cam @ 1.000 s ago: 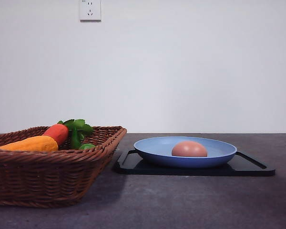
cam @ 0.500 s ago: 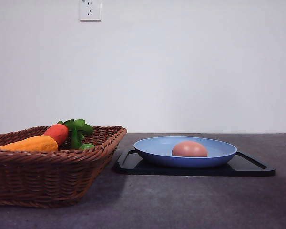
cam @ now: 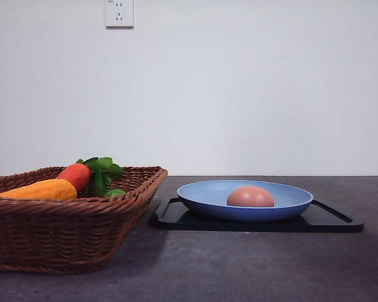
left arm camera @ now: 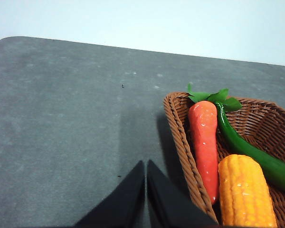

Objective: Transfer egg from basket to plate and serve

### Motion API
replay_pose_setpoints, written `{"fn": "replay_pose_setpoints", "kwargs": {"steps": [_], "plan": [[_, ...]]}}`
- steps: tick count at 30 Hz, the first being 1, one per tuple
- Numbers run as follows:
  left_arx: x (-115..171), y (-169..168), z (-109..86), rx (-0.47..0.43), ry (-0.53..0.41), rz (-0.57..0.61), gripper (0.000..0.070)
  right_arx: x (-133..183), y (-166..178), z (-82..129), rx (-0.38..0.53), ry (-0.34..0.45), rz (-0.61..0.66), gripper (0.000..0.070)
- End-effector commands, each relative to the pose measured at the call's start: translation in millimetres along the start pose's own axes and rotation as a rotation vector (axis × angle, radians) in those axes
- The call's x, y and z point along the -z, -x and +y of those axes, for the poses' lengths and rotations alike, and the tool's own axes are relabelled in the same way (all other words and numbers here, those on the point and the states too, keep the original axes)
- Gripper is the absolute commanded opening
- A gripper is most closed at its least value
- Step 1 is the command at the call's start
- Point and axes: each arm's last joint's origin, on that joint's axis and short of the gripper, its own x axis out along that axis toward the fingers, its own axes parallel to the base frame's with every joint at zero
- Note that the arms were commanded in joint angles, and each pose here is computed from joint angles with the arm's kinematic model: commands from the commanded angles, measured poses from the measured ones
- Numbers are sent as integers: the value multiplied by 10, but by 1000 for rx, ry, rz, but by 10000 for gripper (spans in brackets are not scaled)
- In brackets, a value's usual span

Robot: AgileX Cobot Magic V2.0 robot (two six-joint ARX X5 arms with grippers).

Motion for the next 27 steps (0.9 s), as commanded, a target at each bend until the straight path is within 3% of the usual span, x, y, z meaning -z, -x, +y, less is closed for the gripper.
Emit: {"fn": "replay_pose_setpoints", "kwargs": {"steps": [1,27], "plan": [[78,-26,13,-5,0,14,0,13,-5,-2,3,-4,-3,0],[78,-26,13,-5,0,14,0,13,-5,-2,3,-4,-3,0]]}}
